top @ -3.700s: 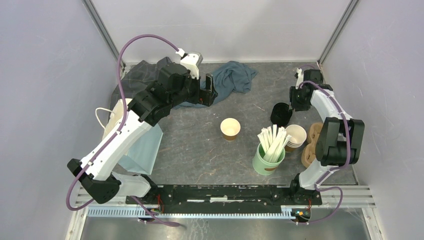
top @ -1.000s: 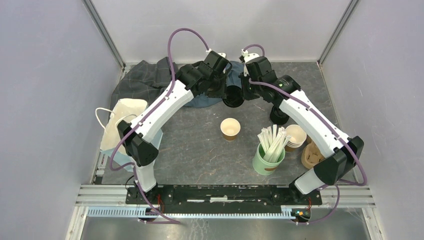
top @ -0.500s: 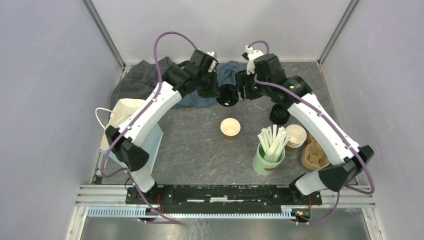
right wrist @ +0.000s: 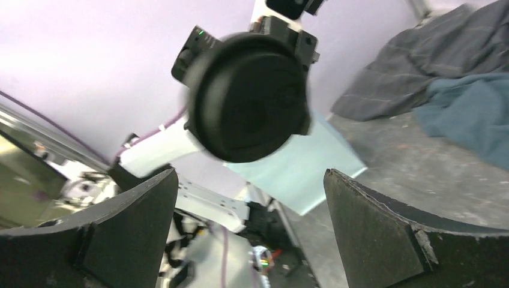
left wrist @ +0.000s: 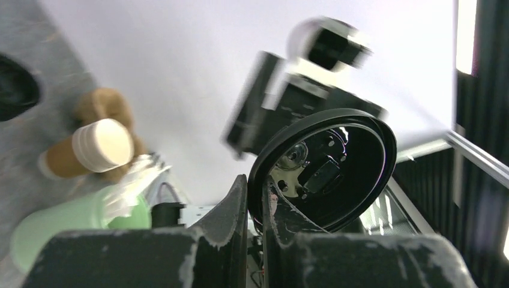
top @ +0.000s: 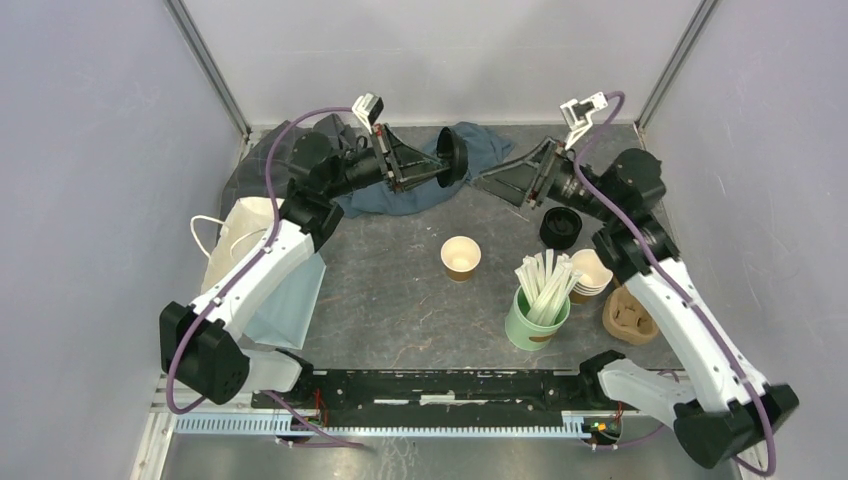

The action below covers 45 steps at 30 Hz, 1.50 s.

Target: Pack the takeout coffee

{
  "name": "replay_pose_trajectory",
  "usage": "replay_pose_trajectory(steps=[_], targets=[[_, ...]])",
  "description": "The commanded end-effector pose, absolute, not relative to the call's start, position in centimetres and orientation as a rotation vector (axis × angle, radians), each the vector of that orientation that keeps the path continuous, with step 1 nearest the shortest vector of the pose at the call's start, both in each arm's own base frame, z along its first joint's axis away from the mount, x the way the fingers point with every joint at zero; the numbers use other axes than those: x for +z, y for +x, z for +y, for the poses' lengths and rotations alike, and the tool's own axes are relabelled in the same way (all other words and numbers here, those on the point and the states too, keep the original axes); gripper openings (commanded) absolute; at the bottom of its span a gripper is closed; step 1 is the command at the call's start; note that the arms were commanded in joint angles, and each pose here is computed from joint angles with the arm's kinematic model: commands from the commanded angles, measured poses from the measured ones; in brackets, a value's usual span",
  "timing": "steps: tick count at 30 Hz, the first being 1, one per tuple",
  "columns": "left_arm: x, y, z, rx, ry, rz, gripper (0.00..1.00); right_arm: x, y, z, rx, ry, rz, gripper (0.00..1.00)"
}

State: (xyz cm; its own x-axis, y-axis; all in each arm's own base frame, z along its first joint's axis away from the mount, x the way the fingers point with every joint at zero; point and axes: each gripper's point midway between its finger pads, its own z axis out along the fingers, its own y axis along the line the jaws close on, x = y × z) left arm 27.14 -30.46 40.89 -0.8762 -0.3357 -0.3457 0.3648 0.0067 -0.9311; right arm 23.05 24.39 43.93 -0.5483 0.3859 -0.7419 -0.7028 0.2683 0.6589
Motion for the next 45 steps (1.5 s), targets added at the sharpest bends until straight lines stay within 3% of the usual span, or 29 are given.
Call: replay_pose_trajectory(steps=[1,17,30,41,45], targets=[[47.7,22.8,-29.4,-2.165,0.243,1.535,0.02,48.3,21.0,26.0,1.792,-0.312,1.438,0.98],[47.8,23.0,-29.9,-2.150,0.337,1.510,0.02,50.4,19.7,27.9,2.145,-0.083,1.468,0.98],[47.7,23.0,-30.4,-2.155,0.402,1.479,0.02,49.7,21.1,28.7,2.157,0.007,1.539,0.98],[44.6,23.6,-31.0,-1.990,0.474,1.647,0.02,49.3,21.8,28.9,2.135,0.051,1.573,0.97],[44.4,23.5,-31.0,-1.981,0.485,1.653,0.02,49.3,21.9,28.8,2.135,0.061,1.574,0.91]])
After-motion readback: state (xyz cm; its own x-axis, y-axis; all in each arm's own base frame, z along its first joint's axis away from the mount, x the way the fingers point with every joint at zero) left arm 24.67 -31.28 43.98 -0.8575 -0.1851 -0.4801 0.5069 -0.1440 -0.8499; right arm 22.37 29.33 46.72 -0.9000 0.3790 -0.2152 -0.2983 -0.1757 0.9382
